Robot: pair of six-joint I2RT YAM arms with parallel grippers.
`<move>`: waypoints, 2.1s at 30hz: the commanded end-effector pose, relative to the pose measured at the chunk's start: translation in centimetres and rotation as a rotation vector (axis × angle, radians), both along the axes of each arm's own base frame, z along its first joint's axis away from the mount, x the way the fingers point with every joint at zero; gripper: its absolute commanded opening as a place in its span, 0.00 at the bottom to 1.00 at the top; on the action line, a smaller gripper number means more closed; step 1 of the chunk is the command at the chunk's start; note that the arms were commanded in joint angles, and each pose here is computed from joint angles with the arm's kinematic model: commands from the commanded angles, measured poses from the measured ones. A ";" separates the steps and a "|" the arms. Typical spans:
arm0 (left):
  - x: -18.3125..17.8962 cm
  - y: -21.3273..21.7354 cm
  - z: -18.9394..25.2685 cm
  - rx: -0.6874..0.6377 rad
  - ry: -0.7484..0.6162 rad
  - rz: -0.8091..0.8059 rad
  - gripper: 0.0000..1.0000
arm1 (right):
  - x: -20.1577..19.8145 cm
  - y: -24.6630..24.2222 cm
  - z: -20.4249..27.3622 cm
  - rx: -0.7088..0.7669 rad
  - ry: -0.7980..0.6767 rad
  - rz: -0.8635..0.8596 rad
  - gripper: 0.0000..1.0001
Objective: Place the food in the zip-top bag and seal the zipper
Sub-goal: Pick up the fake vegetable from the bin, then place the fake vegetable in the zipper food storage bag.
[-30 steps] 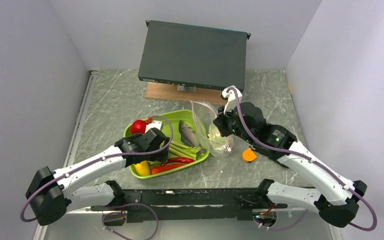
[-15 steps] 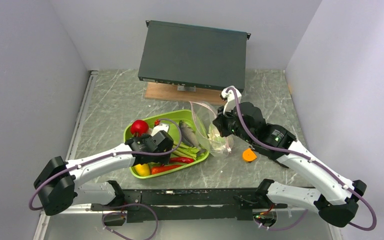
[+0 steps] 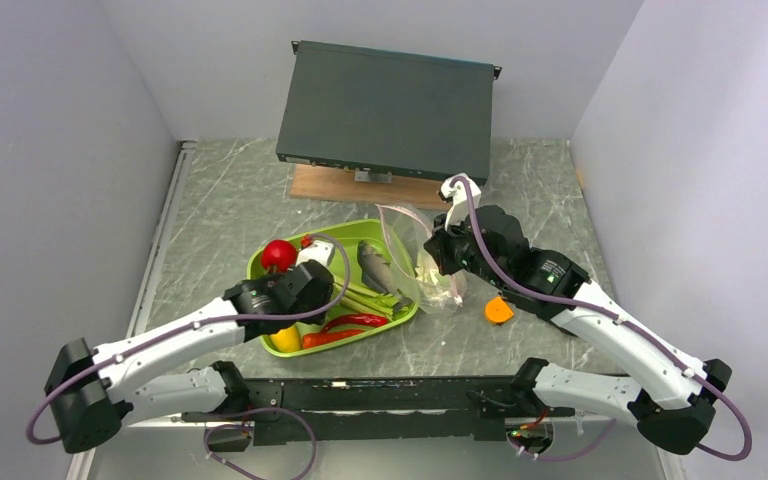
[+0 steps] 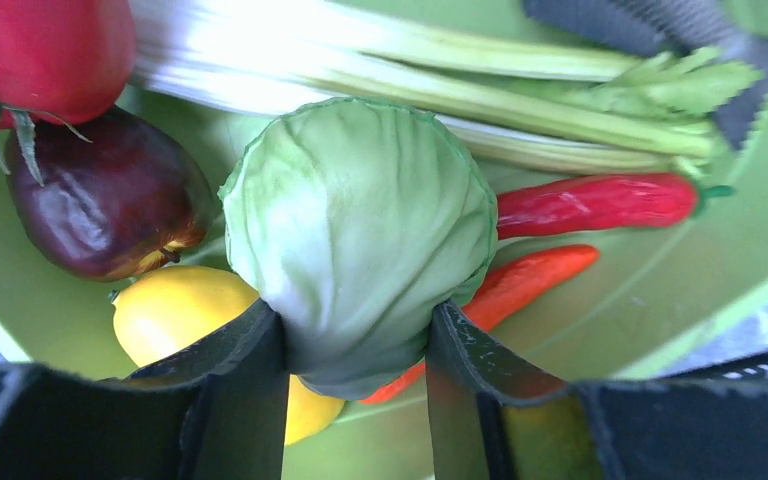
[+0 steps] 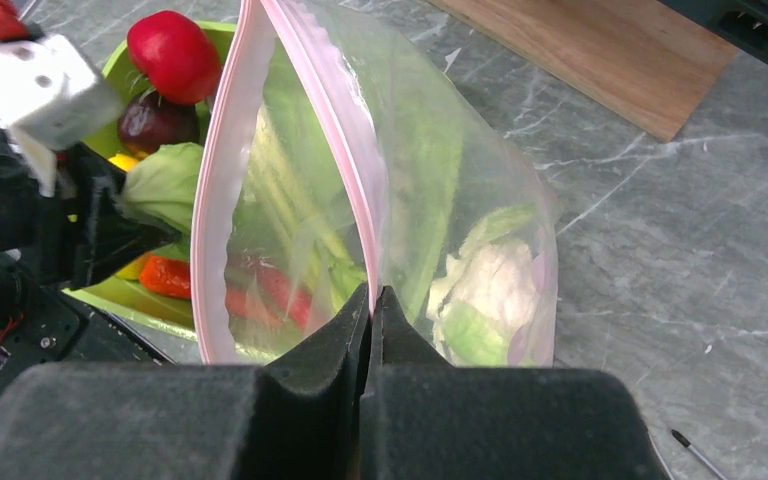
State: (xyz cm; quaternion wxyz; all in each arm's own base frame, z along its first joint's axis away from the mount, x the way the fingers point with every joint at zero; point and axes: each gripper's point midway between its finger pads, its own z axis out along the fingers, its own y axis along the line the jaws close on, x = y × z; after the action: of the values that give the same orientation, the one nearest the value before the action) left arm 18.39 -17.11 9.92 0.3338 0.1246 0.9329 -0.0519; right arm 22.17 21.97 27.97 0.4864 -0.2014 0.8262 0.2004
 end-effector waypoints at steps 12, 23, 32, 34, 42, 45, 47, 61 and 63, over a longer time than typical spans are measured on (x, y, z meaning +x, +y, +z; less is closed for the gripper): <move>-3.2 -5.5 16.4 -0.655 -0.263 -0.301 0.19 | 0.0 1.4 0.9 0.063 -0.014 0.037 0.00; -2.8 -9.9 28.7 -0.902 -0.466 -0.476 0.00 | -0.9 3.1 2.2 0.166 0.021 0.096 0.00; 0.5 -12.8 26.5 -0.875 -0.428 -0.393 0.00 | -1.5 3.9 3.7 0.264 0.033 0.104 0.00; 0.7 -13.0 24.9 -0.882 -0.400 -0.370 0.00 | -1.6 3.9 3.7 0.276 0.039 0.104 0.00; 1.7 -12.5 20.4 -0.767 -0.277 -0.254 0.00 | -1.8 3.3 4.3 0.305 0.024 0.090 0.00; 1.7 -12.7 19.5 -0.756 -0.241 -0.248 0.00 | -1.8 3.3 4.6 0.315 0.019 0.087 0.00; 1.6 -12.9 19.1 -0.747 -0.221 -0.246 0.00 | -1.8 3.2 4.8 0.319 0.014 0.085 0.00; 1.8 -15.4 19.0 -0.710 -0.119 -0.293 0.03 | -1.9 3.5 6.5 0.359 -0.017 0.103 0.00; 1.4 -16.1 19.1 -0.725 -0.095 -0.318 0.13 | -2.0 3.6 6.4 0.364 -0.008 0.104 0.00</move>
State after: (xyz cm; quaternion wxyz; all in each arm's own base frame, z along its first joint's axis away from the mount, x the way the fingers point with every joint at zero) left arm 20.35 -31.70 26.30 0.3920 0.1308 0.8261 -0.3830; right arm 20.42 24.63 30.62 0.4798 -0.1611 0.7996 0.3232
